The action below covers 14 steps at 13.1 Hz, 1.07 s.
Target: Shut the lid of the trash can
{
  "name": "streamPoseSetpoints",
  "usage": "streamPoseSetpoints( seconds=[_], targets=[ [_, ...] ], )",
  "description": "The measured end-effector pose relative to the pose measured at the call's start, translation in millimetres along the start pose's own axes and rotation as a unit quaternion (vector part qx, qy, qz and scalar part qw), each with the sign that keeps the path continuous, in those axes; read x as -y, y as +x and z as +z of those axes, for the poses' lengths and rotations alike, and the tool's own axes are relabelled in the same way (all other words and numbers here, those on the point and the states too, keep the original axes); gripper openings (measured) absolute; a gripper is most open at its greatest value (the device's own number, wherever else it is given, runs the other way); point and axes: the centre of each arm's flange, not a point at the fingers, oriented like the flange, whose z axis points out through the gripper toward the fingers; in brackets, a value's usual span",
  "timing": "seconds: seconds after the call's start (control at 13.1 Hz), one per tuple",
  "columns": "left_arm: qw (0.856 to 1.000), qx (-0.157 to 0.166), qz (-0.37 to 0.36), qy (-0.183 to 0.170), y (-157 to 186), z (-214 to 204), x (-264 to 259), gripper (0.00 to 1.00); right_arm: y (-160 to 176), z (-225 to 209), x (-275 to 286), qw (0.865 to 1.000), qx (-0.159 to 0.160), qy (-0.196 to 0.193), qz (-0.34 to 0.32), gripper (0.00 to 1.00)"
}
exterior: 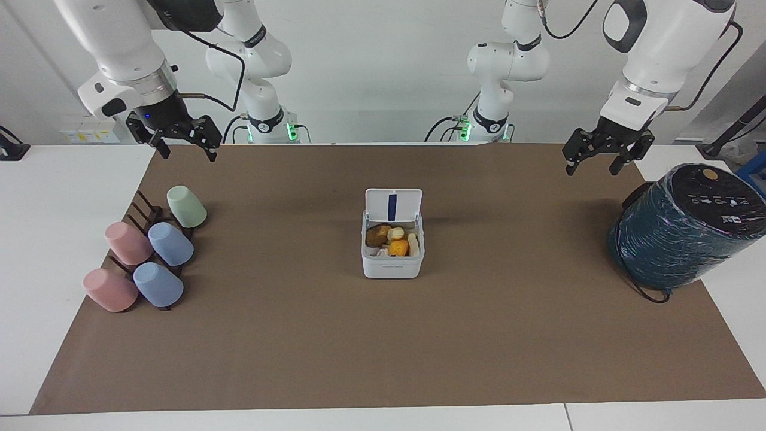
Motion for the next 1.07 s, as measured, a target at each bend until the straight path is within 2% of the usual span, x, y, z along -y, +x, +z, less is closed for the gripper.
streamPoseSetpoints(
  seconds=[0.76,1.07],
  targets=[
    [1.000,-0.001,0.003,0.000,0,0,-4,1.00,0,0,0,1.000,0.000,0.000,0.000,1.00],
    [1.000,0.017,0.003,-0.002,-9,16,-41,1.00,0,0,0,1.000,0.000,0.000,0.000,1.00]
  ],
)
